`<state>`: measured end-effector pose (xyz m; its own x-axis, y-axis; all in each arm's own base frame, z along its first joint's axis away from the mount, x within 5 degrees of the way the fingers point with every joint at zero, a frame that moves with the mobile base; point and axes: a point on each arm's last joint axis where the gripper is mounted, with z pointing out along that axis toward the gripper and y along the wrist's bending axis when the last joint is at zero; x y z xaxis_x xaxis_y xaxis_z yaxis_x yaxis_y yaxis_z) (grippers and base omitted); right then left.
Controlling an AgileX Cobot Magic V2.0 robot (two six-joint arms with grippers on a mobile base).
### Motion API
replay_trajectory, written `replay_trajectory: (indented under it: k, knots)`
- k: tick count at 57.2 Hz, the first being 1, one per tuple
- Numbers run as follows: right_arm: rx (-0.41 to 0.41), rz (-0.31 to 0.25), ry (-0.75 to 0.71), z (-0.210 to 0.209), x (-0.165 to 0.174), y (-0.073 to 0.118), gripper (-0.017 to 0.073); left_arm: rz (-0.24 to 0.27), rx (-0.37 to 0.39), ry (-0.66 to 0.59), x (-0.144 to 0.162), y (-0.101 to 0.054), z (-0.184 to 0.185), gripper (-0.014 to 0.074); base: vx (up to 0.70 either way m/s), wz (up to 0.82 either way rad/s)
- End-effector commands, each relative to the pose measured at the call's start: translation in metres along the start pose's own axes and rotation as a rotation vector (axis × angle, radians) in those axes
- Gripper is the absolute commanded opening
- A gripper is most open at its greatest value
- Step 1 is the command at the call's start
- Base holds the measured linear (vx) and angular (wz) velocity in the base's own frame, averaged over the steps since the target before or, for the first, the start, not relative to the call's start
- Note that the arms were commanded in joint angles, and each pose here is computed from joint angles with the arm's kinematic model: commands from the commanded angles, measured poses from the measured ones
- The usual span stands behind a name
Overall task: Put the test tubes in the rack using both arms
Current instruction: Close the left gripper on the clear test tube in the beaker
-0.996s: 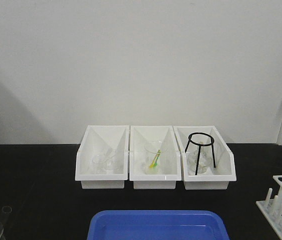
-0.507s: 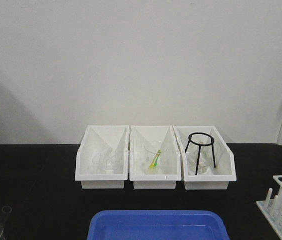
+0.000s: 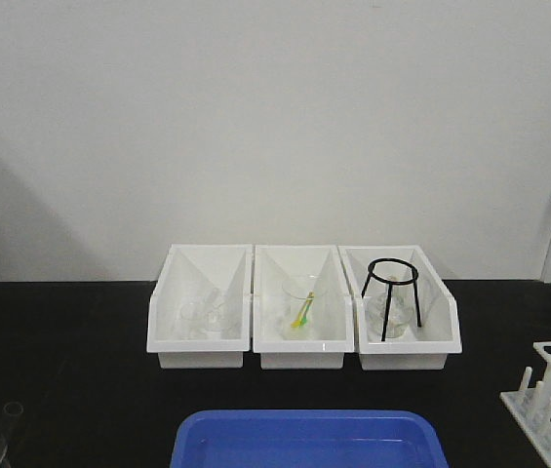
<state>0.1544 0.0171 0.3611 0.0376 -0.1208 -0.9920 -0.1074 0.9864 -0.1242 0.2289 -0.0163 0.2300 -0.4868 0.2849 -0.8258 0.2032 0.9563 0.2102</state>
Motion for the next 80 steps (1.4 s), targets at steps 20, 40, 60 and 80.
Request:
replay_trajectory:
  k: [20,40,60,80]
  knots:
    - [0.004,-0.021,-0.129,-0.001,-0.021,-0.001,0.0491,0.011,-0.012,-0.208,-0.026,0.003,0.003,0.0573,0.0,0.0]
    - [0.005,-0.029,-0.129,-0.001,-0.021,-0.001,0.0491,-0.012,0.066,-0.327,0.005,-0.022,-0.002,0.0573,0.0,0.0]
    - [0.005,-0.029,-0.129,-0.001,-0.021,-0.001,0.0491,0.042,0.057,-0.376,0.01,-0.024,0.001,0.0573,0.0,0.0]
    - [0.004,-0.029,-0.121,-0.001,-0.02,-0.001,0.0491,-0.017,0.007,-0.418,0.014,-0.021,0.021,0.0573,0.0,0.0]
